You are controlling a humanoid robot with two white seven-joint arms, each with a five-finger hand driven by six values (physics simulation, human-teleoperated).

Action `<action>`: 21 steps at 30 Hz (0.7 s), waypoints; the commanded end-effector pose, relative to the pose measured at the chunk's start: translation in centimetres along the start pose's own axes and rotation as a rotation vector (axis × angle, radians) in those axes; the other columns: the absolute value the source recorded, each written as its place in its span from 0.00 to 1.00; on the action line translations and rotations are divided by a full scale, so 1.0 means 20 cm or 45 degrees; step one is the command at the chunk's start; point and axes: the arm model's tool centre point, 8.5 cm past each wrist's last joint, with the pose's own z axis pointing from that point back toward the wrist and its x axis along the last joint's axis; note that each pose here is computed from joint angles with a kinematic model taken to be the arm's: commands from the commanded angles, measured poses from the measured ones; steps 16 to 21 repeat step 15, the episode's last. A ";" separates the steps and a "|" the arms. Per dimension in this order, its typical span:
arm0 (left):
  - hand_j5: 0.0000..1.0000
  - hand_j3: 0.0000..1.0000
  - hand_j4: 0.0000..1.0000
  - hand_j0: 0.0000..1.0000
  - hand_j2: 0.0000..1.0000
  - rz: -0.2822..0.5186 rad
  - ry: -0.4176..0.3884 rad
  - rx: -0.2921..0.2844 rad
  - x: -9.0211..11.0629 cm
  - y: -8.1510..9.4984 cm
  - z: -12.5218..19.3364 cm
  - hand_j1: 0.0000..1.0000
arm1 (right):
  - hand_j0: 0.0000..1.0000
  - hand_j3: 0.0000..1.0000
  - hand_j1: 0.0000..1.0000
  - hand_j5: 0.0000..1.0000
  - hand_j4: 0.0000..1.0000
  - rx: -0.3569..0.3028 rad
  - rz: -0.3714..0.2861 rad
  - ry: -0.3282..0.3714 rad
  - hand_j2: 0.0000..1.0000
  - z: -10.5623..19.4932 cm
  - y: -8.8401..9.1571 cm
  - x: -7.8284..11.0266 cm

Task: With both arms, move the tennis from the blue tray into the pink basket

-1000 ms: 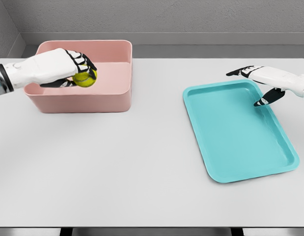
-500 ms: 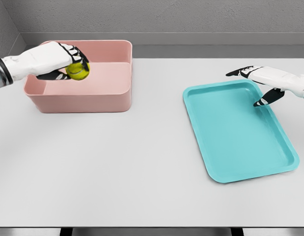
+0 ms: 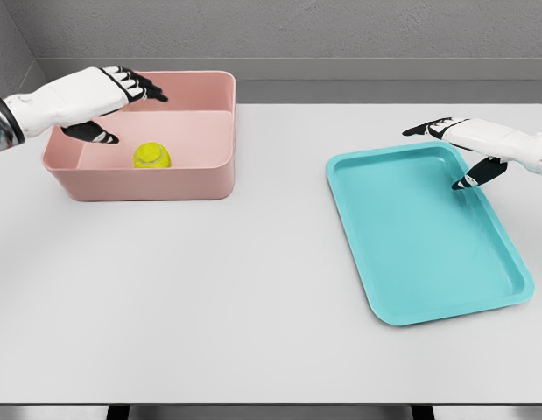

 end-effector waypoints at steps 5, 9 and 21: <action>1.00 1.00 1.00 1.00 1.00 -0.009 -0.053 0.062 0.06 0.06 0.00 1.00 | 1.00 1.00 1.00 1.00 1.00 -0.007 -0.007 0.002 1.00 0.01 -0.01 0.00; 1.00 1.00 1.00 1.00 1.00 -0.070 -0.163 0.095 0.23 0.16 0.22 1.00 | 1.00 1.00 1.00 1.00 1.00 -0.010 -0.005 0.003 1.00 0.01 -0.01 0.00; 1.00 1.00 1.00 1.00 1.00 -0.055 -0.120 0.091 0.19 0.14 0.30 1.00 | 1.00 1.00 1.00 1.00 1.00 -0.014 -0.005 0.003 1.00 0.01 -0.01 0.00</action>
